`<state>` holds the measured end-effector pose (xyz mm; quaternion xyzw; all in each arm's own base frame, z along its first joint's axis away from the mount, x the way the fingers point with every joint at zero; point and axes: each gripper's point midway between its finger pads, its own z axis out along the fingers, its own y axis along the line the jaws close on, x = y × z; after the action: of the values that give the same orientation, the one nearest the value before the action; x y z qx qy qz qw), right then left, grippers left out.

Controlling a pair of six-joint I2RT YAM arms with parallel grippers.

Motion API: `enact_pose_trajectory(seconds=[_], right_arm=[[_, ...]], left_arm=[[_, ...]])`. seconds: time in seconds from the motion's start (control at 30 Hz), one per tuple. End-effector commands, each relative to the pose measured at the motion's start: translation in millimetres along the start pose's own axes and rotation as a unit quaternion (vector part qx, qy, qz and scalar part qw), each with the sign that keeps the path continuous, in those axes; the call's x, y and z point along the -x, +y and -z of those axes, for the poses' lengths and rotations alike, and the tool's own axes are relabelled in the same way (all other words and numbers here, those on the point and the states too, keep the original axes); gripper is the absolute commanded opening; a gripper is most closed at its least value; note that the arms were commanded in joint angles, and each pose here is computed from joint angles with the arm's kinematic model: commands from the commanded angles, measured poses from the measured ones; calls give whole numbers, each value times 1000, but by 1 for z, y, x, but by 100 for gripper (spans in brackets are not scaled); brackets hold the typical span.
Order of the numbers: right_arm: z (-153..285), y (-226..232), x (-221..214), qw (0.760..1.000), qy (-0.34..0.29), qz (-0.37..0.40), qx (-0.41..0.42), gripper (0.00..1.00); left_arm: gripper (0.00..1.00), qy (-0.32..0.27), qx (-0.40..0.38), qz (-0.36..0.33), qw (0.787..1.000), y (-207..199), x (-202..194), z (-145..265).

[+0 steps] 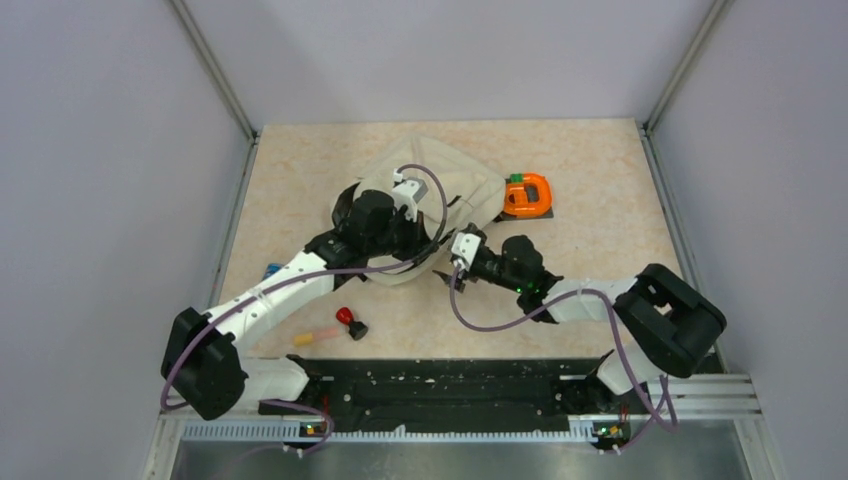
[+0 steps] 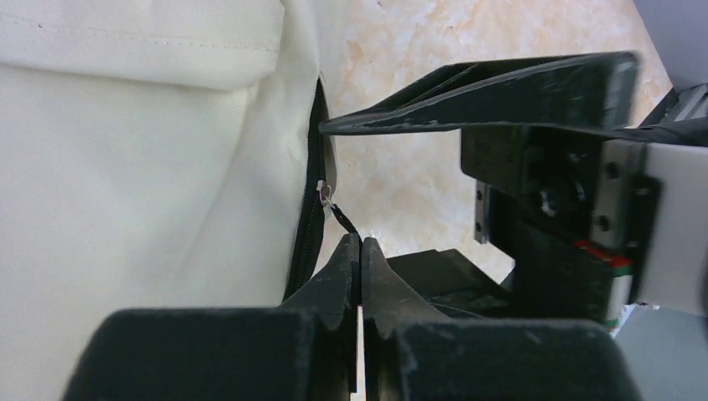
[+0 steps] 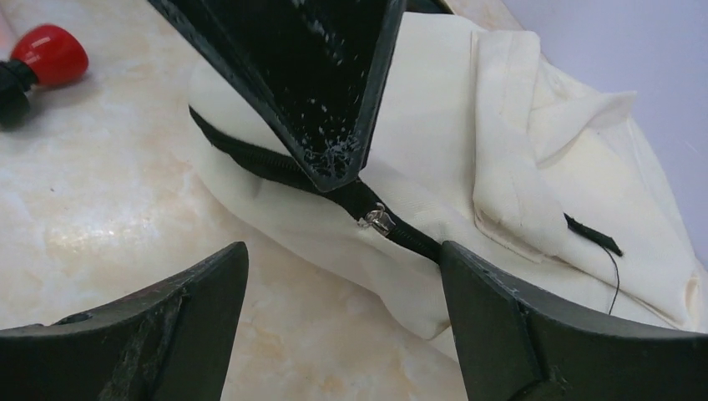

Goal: Pack the student bag
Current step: Zip the student bag at the center of the board.

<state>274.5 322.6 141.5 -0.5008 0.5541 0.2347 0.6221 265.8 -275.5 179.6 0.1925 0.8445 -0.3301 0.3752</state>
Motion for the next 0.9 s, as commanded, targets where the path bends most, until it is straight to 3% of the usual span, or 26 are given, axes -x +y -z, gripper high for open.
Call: enact_pose_trajectory(seconds=[0.0,0.13,0.2,0.37,0.43,0.67,0.87], right_arm=[[-19,-15,11,998,-10,56,-13,83],[-25,-24,1,996,15,80,-25,80],[-25,-32,0,994,16,95,-44,72],[-29,-47,-2,991,27,101,-79,30],[-28,-49,-3,992,34,93,-84,0],[4,-52,-15,985,35,89,-141,0],[21,-51,-24,982,48,86,-158,0]], left_arm=[[0,-1,-25,-27,999,-15,18,9],[0,1,-18,-29,999,-12,16,11],[0,-4,-17,-31,999,-12,17,13],[0,-13,9,-27,1000,-2,15,14],[0,-18,35,-19,999,9,14,14],[0,-76,142,13,987,55,13,25],[0,-137,151,47,978,77,20,50]])
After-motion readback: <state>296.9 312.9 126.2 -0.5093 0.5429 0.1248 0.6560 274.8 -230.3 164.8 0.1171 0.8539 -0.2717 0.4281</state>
